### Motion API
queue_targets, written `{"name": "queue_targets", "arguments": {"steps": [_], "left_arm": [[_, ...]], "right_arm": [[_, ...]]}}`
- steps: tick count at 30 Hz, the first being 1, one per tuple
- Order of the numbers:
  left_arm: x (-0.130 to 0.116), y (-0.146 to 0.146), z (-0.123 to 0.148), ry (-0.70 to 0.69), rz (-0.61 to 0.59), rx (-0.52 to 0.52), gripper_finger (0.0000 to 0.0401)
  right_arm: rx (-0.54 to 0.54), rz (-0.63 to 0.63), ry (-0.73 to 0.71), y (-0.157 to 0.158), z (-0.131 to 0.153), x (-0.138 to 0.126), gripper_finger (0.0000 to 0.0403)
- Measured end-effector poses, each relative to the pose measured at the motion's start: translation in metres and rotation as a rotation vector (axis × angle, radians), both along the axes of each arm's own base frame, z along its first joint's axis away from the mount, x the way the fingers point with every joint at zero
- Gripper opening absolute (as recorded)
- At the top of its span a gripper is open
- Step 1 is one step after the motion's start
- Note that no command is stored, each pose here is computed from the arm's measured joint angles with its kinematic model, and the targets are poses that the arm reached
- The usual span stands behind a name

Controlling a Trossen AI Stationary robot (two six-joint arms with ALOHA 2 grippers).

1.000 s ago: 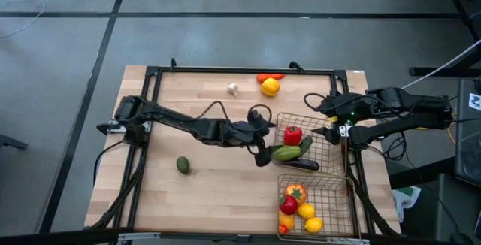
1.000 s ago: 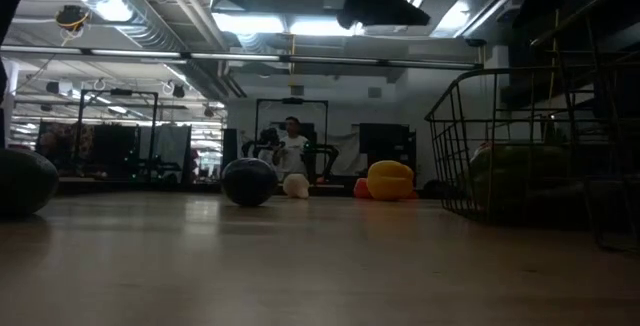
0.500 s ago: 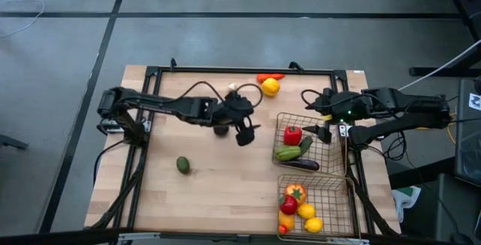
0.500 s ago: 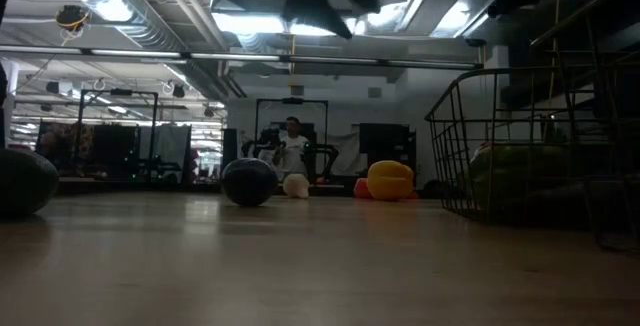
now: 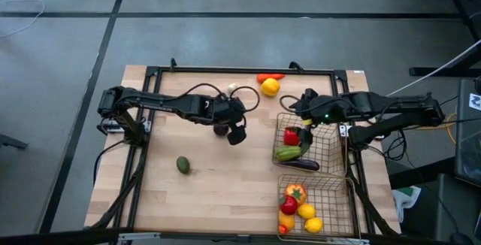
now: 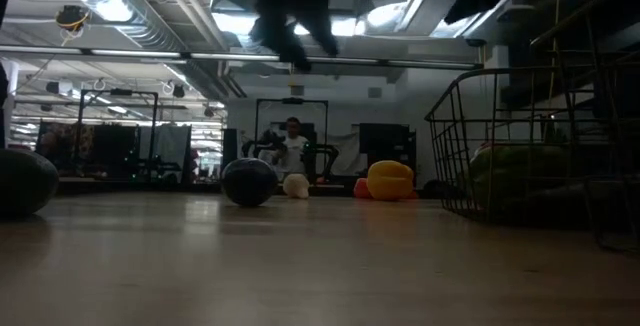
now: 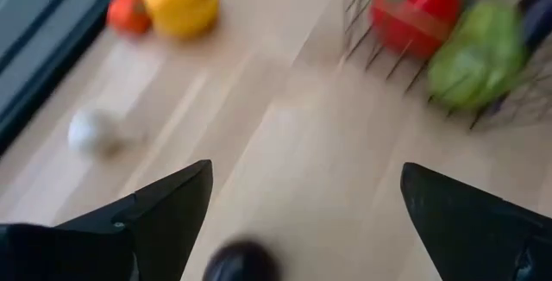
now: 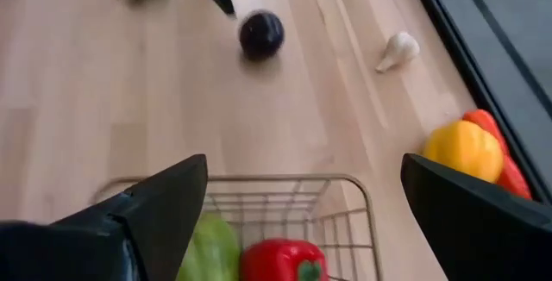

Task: Sort produce into baskets
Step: Put the plum into the top wire basket

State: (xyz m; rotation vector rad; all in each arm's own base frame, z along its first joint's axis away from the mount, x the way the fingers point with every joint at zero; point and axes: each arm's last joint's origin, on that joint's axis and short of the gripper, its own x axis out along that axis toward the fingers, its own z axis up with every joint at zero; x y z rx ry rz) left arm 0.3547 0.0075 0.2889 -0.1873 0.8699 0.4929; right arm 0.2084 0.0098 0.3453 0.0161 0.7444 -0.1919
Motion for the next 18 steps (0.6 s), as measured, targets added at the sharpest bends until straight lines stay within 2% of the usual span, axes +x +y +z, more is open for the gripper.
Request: {"name": "queue_targets", "arguments": {"steps": [4, 8, 12, 18], "left_arm": [[-0.014, 0.003, -0.008, 0.139, 0.087, -0.046, 0.0372], [-0.024, 0.008, -0.016, 0.217, 0.179, -0.081, 0.0372], [-0.029, 0.012, -0.034, 0.269, 0.188, -0.108, 0.0372], [-0.032, 0.023, -0.062, 0.255, 0.189, -0.186, 0.0372]], "right_arm": [[-0.042, -0.012, 0.032, 0.000, -0.007, 0.011, 0.0383], [-0.055, -0.002, 0.068, 0.000, -0.014, 0.019, 0.0383], [-0.062, 0.004, 0.092, 0.001, -0.019, 0.023, 0.0383], [-0.062, 0.005, 0.107, 0.001, -0.022, 0.026, 0.0383]]}}
